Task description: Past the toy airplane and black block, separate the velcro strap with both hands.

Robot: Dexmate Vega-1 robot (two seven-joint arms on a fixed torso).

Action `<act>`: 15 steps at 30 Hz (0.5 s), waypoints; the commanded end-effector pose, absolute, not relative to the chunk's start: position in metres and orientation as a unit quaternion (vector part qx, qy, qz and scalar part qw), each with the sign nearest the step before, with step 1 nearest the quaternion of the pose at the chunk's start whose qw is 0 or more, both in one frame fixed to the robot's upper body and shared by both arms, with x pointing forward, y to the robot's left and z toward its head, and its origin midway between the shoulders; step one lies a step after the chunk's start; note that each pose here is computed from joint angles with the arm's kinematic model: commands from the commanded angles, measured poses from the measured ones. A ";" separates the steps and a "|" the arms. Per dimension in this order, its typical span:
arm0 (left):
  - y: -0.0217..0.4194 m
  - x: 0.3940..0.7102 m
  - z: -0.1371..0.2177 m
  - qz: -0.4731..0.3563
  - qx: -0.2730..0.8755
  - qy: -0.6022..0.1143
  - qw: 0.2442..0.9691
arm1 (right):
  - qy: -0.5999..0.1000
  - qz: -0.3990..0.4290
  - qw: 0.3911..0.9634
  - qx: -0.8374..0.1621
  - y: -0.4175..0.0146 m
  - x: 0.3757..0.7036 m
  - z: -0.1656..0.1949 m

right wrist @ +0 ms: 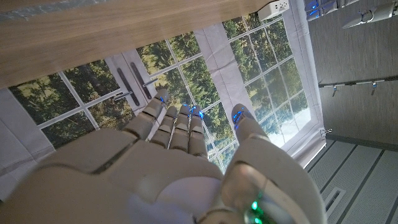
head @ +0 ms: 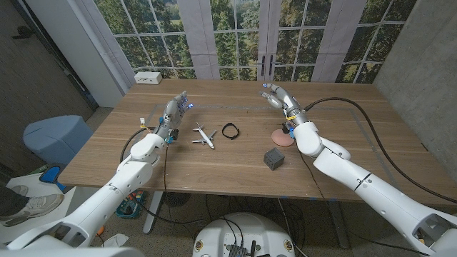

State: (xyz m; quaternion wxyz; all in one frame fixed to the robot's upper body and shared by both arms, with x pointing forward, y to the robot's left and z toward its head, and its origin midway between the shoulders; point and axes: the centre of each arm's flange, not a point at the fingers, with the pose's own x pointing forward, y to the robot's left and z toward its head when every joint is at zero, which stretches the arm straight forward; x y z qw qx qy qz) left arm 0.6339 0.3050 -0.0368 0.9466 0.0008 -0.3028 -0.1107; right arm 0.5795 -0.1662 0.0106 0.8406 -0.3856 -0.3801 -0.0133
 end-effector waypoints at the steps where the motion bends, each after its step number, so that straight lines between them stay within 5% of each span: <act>1: 0.305 0.631 -0.038 -0.111 0.000 -0.307 0.945 | -0.383 -0.016 0.824 -0.417 -0.153 0.573 0.011; 15: 0.308 0.627 -0.040 -0.106 -0.004 -0.311 0.945 | -0.382 -0.019 0.808 -0.449 -0.137 0.574 0.014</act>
